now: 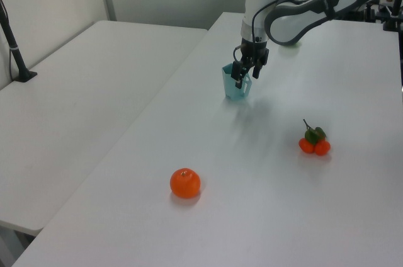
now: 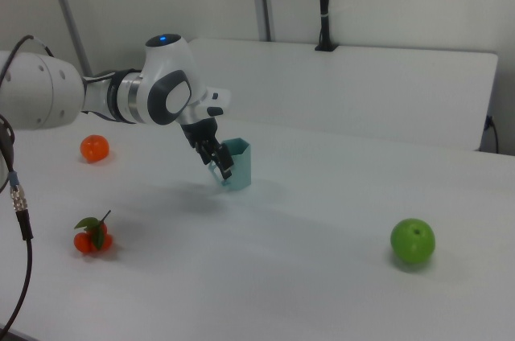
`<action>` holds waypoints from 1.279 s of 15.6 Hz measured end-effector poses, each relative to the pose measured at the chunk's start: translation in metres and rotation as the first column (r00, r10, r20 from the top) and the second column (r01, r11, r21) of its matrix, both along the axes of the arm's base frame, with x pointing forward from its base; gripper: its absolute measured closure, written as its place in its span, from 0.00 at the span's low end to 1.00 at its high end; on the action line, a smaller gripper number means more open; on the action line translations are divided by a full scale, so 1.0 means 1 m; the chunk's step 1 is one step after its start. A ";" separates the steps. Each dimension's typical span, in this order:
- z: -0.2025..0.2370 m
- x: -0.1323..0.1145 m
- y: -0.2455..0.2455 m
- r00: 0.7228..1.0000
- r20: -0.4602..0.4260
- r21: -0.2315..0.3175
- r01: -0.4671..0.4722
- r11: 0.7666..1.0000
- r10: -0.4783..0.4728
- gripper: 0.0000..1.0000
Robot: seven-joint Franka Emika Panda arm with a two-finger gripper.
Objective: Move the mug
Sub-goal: 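Move the gripper down to the light-blue mug's rim, then close the gripper on the mug rim and lift it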
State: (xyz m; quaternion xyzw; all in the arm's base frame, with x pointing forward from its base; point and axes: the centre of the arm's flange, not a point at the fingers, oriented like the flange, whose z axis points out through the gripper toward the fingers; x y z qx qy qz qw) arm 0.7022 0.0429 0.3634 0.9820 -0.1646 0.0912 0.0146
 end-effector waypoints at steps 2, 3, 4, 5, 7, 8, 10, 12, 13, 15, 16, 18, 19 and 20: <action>-0.008 0.000 0.008 1.000 -0.011 -0.004 -0.014 1.000 0.014 0.15; -0.012 0.000 0.013 1.000 -0.016 -0.016 -0.025 1.000 0.025 0.16; -0.016 0.000 0.015 0.999 -0.019 -0.028 -0.033 0.999 0.032 0.24; -0.019 0.001 0.016 0.999 -0.010 -0.030 -0.036 0.999 0.036 0.41; -0.021 0.003 0.016 0.999 0.005 -0.029 -0.037 0.999 0.038 0.67; -0.021 0.003 0.016 0.999 0.008 -0.029 -0.037 0.999 0.038 0.67; -0.021 0.003 0.015 0.999 0.010 -0.029 -0.036 0.999 0.037 0.67; -0.021 0.003 0.015 0.999 0.011 -0.032 -0.038 0.999 0.038 0.67; -0.020 0.004 0.014 0.999 0.012 -0.035 -0.039 0.999 0.040 0.67; -0.017 0.007 0.012 0.998 0.042 -0.047 -0.047 0.998 0.049 0.69; -0.015 0.008 0.011 0.996 0.061 -0.061 -0.057 0.996 0.061 0.71; -0.015 0.009 0.011 0.994 0.068 -0.090 -0.075 0.993 0.081 0.74; -0.014 0.009 0.011 0.993 0.074 -0.098 -0.080 0.992 0.088 0.76; -0.014 0.009 0.011 0.993 0.074 -0.100 -0.082 0.992 0.090 0.76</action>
